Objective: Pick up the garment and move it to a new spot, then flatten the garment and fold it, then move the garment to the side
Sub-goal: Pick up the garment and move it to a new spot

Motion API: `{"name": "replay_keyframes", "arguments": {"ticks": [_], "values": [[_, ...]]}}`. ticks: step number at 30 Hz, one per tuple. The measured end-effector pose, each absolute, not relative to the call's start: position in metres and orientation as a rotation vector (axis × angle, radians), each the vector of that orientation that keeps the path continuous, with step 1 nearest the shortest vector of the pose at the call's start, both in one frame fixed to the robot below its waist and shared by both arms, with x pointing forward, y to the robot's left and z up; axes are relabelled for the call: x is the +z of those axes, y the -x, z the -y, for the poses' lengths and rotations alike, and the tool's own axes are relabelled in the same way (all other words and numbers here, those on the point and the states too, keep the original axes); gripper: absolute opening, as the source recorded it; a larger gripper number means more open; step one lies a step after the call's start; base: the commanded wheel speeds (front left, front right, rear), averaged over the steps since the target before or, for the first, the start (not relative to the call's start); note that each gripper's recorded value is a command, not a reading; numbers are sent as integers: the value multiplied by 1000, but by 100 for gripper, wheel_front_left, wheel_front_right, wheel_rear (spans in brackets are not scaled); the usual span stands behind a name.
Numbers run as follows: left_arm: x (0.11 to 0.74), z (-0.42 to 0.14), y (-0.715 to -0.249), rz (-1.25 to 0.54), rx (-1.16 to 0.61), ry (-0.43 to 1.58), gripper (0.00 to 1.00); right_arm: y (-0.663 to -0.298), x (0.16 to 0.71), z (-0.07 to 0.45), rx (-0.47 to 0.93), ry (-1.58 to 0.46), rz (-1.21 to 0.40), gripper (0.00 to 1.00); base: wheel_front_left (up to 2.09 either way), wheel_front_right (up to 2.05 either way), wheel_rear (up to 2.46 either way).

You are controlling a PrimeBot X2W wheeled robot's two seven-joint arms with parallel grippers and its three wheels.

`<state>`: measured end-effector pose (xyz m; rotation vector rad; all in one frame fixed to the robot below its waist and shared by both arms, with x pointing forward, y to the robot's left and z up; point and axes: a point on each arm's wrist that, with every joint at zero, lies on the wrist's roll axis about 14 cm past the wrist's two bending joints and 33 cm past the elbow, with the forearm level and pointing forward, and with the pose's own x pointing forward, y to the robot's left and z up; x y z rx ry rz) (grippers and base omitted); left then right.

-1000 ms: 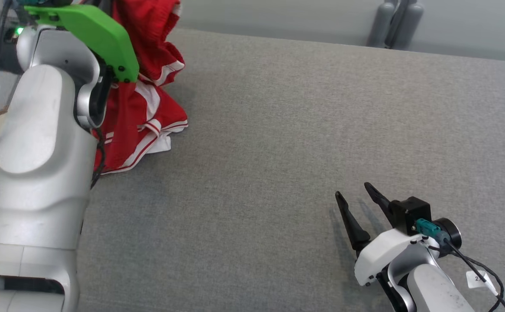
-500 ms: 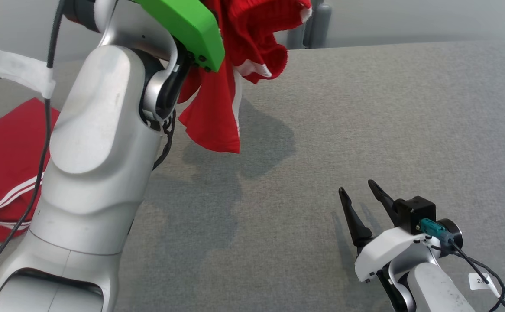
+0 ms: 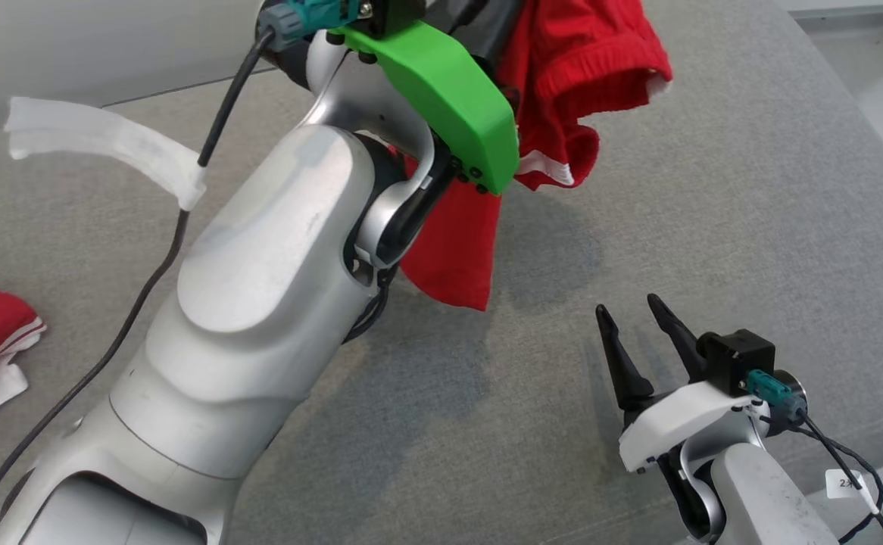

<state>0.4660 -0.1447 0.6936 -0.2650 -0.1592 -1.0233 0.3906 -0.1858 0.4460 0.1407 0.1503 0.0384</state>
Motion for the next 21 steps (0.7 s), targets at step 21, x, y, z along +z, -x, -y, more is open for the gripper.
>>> {"name": "replay_keyframes", "arguments": {"ticks": [21], "values": [[489, 38, -516, -265, -520, 442, 0, -395, 413, 186, 37, -124, -232, 100, 0, 0, 0]]}}
